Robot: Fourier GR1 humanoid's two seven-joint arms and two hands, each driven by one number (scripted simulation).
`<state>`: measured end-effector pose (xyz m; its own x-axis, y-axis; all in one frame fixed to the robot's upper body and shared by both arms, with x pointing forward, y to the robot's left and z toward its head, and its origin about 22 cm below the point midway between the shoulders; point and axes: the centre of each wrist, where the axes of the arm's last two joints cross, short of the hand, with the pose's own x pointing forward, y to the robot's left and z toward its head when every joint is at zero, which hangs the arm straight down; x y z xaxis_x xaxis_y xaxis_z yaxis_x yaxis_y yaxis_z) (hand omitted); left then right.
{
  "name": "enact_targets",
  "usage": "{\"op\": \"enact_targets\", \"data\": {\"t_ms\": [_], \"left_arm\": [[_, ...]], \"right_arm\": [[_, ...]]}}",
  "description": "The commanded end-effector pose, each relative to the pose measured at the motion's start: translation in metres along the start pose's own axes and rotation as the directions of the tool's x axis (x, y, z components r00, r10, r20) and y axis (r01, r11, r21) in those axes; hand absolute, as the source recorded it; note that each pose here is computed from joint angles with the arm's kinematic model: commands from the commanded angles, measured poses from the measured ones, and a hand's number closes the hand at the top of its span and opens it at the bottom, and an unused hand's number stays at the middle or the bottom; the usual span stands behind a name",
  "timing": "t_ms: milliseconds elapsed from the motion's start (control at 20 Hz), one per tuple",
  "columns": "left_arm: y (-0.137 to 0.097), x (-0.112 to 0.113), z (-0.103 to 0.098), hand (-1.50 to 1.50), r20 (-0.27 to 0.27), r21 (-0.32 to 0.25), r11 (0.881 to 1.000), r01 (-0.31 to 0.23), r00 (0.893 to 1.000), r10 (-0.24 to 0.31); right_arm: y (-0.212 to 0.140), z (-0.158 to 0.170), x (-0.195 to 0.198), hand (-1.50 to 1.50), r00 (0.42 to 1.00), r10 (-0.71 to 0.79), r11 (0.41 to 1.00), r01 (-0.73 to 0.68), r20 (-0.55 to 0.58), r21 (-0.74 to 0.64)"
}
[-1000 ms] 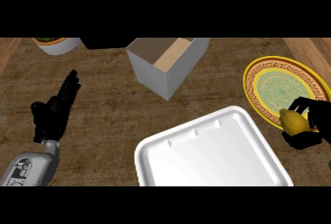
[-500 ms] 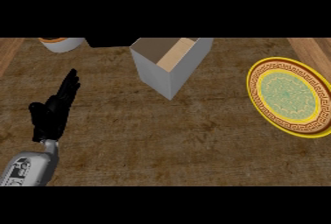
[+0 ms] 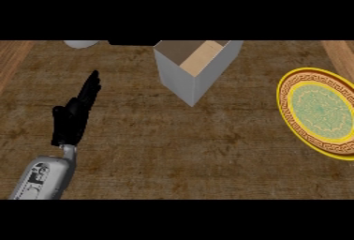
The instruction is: Pick the lemon from the tray and place it in the plate
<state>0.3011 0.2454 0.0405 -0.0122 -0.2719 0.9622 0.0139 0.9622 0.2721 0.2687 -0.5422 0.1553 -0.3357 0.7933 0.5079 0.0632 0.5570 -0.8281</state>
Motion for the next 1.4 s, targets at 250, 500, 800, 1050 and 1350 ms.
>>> {"op": "enact_targets", "data": {"t_ms": [250, 500, 800, 1050, 1350], "left_arm": [[0.009, -0.011, 0.004, 0.00, -0.005, -0.006, 1.000, 0.000, 1.000, 0.000], [-0.010, 0.001, -0.003, 0.00, 0.003, -0.007, 1.000, -0.004, 1.000, 0.004], [0.007, -0.002, 0.006, 0.00, -0.001, 0.010, 1.000, 0.000, 1.000, 0.000], [0.000, -0.016, 0.021, 0.00, -0.007, 0.001, 1.000, -0.006, 1.000, 0.006], [0.010, 0.009, -0.006, 0.00, 0.011, -0.007, 1.000, -0.009, 1.000, 0.009]], "right_arm": [[0.079, -0.065, 0.001, 1.50, 0.997, -0.074, 0.990, 0.070, 0.029, 0.122], [0.117, -0.070, 0.002, 1.50, 0.993, 0.111, 0.971, -0.119, 0.049, 0.207], [0.174, -0.082, 0.004, -1.50, 0.993, 0.049, 0.956, -0.015, -0.109, 0.294], [0.197, -0.074, -0.002, -1.50, 0.987, -0.059, 0.950, 0.101, -0.148, 0.296], [0.216, -0.081, 0.001, -1.50, 0.950, -0.290, 0.925, 0.310, -0.119, 0.219]]}}
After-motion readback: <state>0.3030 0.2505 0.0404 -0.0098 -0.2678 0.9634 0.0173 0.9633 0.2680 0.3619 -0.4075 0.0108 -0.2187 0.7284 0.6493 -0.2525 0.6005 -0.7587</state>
